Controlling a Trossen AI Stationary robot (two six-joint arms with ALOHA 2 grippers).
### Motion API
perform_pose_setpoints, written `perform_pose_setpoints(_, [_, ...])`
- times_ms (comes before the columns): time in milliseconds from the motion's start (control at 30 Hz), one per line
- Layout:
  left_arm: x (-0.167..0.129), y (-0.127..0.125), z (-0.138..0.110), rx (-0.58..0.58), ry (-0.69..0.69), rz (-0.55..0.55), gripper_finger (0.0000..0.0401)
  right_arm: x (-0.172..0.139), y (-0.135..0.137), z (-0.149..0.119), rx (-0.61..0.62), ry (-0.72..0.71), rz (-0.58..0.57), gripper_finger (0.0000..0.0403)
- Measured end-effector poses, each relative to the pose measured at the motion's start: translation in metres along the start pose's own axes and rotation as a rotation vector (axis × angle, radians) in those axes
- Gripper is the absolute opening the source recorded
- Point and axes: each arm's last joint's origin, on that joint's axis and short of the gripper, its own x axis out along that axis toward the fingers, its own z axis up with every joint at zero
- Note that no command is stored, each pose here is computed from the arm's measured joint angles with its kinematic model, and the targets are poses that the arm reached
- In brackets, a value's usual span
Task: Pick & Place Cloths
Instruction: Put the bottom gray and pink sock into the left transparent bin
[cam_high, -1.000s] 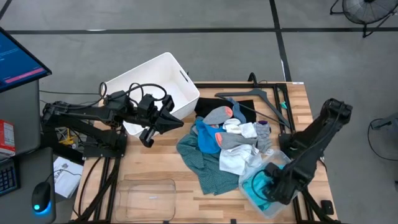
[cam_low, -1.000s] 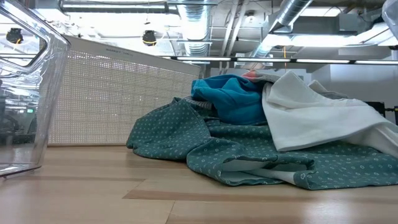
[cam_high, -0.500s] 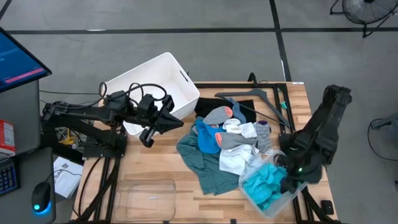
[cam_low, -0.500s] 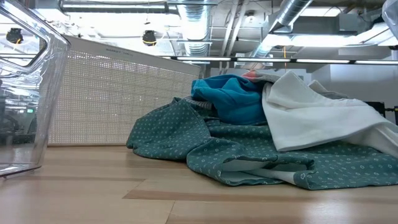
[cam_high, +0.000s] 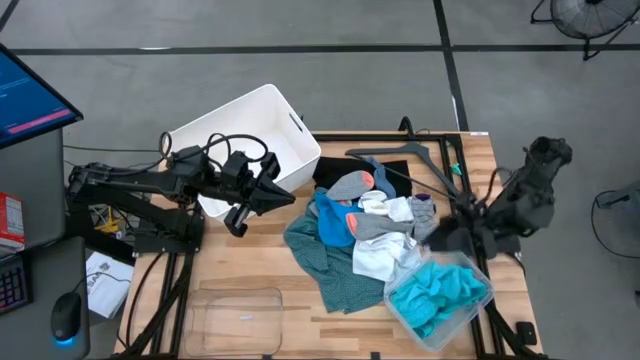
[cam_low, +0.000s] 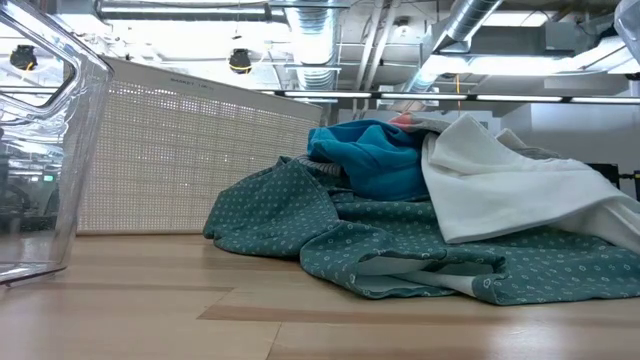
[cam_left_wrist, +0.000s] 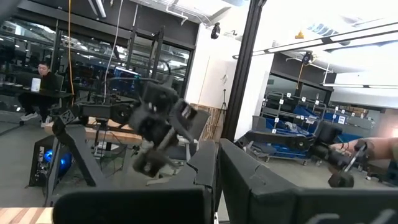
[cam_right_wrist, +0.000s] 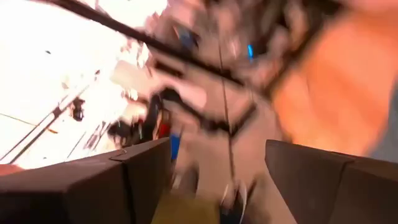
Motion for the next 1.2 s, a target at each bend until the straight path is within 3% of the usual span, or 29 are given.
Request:
perform_pose_setpoints(133, [0.000, 0.000, 0.000, 0.033, -0.001, 0.000, 0.0004, 0.012, -0.002, 0.011, -0.212, -0.103, -0.027, 0.0255])
perform_pose_setpoints(267, [-0.003, -0.001, 0.003, 0.060, -0.013, 0.002, 0.0005, 0.030, -0.017, 0.015, -0.381, -0.126, -0.181, 0.0255])
perform_pose_setpoints(467, [-0.021, -0.007, 0.024, 0.108, -0.092, 0.027, 0.0039, 0.052, -0.048, 0.027, -0.498, -0.092, -0.423, 0.0256])
perform_pose_setpoints(633, [-0.045, -0.018, 0.048, 0.167, -0.183, 0.035, 0.0091, 0.071, -0.061, 0.043, -0.620, -0.056, -0.515, 0.0256])
perform_pose_setpoints(767, [-0.063, -0.023, 0.056, 0.165, -0.173, 0.048, 0.0134, 0.089, -0.072, 0.057, -0.716, 0.058, -0.631, 0.0256])
perform_pose_setpoints(933, [-0.083, -0.026, 0.058, 0.142, -0.105, 0.151, 0.0174, 0.119, -0.092, 0.067, -0.821, 0.285, -0.781, 0.0256])
perform_pose_setpoints(1200, [-0.092, -0.020, 0.039, 0.065, 0.115, 0.262, 0.0191, 0.156, -0.127, 0.061, -0.789, 0.593, -0.869, 0.0256])
